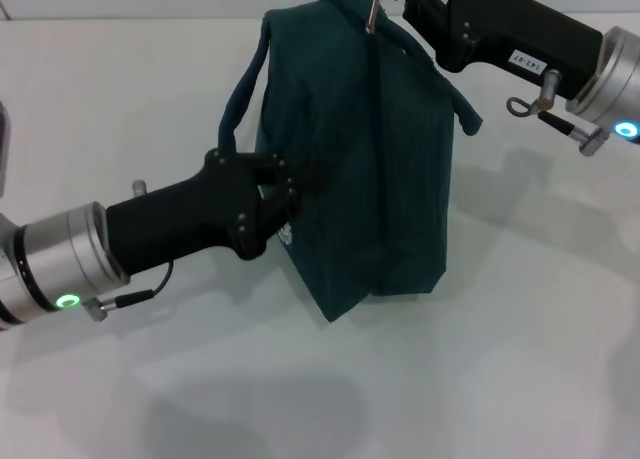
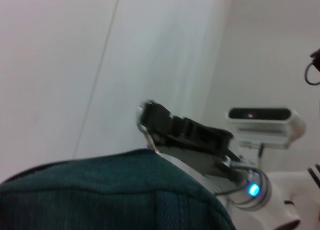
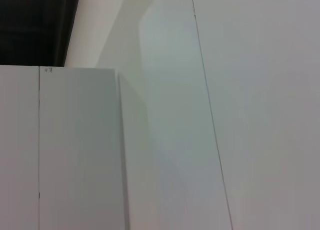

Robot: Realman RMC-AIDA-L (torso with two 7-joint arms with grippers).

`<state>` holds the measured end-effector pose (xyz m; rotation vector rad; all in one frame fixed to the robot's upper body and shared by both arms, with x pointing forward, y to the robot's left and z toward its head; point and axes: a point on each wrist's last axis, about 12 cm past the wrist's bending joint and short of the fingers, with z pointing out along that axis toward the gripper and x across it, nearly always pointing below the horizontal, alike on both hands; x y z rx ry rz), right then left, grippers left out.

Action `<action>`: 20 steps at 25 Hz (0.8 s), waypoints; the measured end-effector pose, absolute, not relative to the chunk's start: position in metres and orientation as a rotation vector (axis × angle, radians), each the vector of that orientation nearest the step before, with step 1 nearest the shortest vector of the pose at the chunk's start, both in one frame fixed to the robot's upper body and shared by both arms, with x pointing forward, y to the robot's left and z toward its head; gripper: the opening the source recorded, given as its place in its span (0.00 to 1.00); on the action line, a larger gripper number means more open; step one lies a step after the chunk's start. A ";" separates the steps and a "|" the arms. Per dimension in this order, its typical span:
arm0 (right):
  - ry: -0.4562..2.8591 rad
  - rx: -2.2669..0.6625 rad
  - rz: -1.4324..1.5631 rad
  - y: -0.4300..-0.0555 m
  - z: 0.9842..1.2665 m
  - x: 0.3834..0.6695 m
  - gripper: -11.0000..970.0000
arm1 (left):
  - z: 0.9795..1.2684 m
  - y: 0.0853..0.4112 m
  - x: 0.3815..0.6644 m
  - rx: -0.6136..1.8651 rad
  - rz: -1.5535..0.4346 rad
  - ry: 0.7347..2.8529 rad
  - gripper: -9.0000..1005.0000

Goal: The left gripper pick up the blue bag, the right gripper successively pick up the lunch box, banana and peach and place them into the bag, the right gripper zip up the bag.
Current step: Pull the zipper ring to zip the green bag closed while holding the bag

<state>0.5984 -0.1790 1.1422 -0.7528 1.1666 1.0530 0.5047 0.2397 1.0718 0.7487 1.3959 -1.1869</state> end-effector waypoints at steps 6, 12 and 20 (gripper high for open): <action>1.177 -0.744 1.063 -0.178 1.143 0.600 0.02 | 1.071 0.236 0.498 0.822 -1.240 1.390 0.06; 1.225 -0.719 1.060 -0.178 1.141 0.605 0.02 | 1.073 0.235 0.489 0.886 -1.304 1.355 0.06; 1.288 -0.712 1.031 -0.178 1.135 0.609 0.02 | 1.069 0.246 0.471 0.883 -1.330 1.341 0.06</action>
